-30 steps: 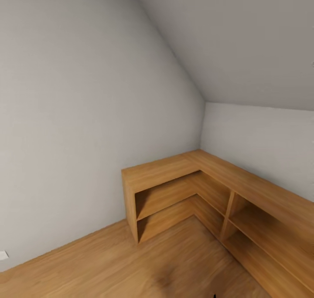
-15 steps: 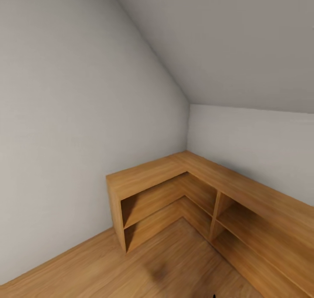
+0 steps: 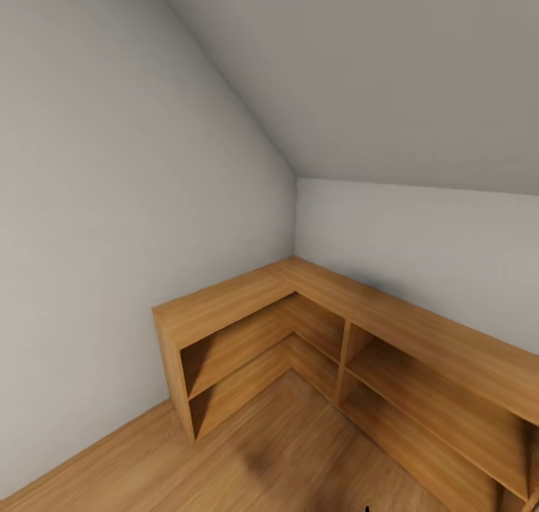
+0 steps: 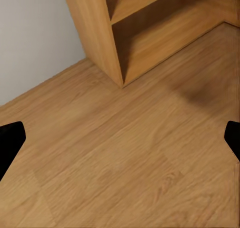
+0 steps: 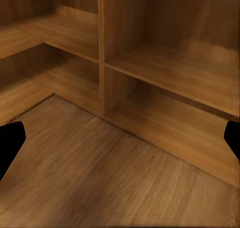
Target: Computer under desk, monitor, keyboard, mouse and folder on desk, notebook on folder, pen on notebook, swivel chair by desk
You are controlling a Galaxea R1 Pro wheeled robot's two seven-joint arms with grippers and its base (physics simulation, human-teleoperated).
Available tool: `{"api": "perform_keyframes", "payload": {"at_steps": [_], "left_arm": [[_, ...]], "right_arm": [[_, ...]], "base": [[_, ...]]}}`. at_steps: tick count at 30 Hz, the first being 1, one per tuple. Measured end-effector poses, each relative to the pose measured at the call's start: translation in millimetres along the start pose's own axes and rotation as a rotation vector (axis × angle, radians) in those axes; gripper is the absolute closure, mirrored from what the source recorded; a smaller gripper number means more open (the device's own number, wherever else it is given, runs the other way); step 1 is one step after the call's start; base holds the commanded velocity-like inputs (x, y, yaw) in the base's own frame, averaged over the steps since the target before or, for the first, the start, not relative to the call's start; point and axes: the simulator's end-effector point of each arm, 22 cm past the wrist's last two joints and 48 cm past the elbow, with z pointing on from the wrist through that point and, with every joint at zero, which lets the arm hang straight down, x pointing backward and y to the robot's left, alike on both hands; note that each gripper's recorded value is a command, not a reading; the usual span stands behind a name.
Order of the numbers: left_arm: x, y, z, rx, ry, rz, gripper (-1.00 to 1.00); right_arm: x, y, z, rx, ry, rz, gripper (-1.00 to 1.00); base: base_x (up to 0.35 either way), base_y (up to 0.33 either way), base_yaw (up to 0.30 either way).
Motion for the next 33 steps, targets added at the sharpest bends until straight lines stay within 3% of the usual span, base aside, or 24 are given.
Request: {"api": "perform_keyframes", "payload": {"at_steps": [15,33], "left_arm": [[3.2,-0.7,-1.1,0.003,0.009,0.002,-1.0],[3.0,-1.5,-1.3,0.005,0.008,0.002,-1.0]], "right_arm": [[3.5,-0.9,-0.9,0.001,0.009,-0.002,-1.0],[3.3,0.9,-0.9,-0.008,0.008,-0.006,-1.0]], "base": [[0.051,0.119,-0.25],[0.025,0.02,-0.296]]}}
